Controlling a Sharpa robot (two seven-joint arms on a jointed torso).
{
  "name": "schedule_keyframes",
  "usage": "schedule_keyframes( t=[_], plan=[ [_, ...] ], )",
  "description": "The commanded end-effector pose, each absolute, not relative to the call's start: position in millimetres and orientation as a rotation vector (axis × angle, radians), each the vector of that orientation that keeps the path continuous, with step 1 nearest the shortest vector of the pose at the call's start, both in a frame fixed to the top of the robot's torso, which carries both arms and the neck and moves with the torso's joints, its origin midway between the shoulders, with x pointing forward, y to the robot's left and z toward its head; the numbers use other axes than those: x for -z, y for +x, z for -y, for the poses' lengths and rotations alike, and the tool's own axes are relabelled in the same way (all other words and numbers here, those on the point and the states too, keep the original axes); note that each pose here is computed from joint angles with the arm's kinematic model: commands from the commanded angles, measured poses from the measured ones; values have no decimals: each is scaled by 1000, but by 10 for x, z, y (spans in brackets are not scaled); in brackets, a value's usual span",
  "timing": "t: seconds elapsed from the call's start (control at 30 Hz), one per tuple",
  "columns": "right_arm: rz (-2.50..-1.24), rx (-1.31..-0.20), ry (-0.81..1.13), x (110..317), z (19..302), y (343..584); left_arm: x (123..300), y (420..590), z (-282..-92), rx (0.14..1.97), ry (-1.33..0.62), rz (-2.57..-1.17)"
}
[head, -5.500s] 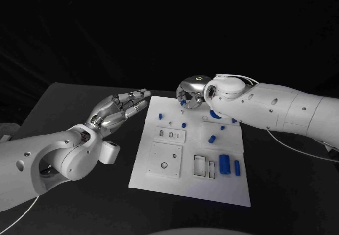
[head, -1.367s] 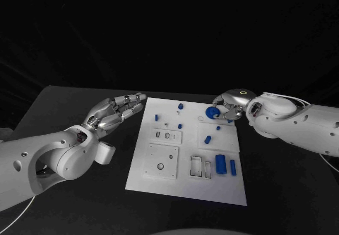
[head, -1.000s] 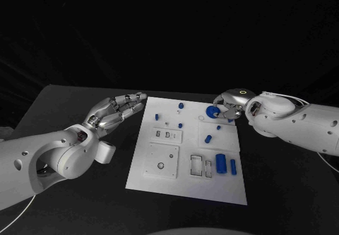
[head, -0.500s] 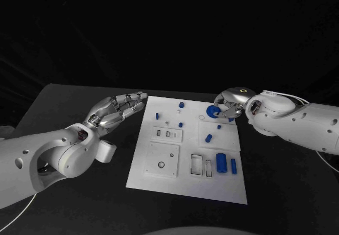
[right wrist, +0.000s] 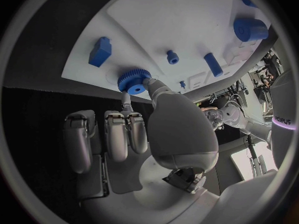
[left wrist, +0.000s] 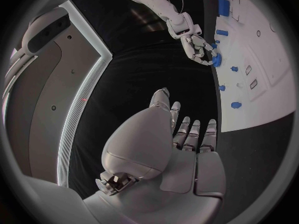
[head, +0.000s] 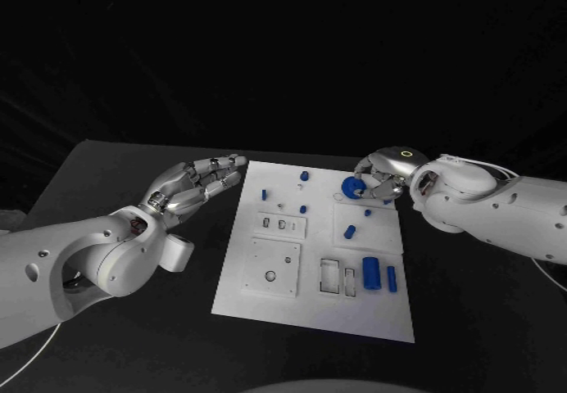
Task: Assemble the parts on the task board
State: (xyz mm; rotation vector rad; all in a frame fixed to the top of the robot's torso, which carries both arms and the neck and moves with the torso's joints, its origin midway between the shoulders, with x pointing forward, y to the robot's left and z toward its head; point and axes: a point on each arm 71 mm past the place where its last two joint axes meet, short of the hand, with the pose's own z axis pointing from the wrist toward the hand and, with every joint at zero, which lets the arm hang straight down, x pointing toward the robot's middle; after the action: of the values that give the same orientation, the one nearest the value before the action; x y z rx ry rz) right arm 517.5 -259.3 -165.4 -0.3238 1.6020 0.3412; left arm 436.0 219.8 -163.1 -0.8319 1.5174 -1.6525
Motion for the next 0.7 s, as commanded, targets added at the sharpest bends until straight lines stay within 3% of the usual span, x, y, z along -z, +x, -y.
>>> schedule_keyframes(
  t=[0.03,0.7],
  plan=[
    [-1556,-355,-342,1563,2515,5167,1628,4351,-2171,1675,-820,-1531],
    [-1610,-492,-412,1475,1774,5270,1636,4361,-2126,1679,-818,-1543]
  ],
)
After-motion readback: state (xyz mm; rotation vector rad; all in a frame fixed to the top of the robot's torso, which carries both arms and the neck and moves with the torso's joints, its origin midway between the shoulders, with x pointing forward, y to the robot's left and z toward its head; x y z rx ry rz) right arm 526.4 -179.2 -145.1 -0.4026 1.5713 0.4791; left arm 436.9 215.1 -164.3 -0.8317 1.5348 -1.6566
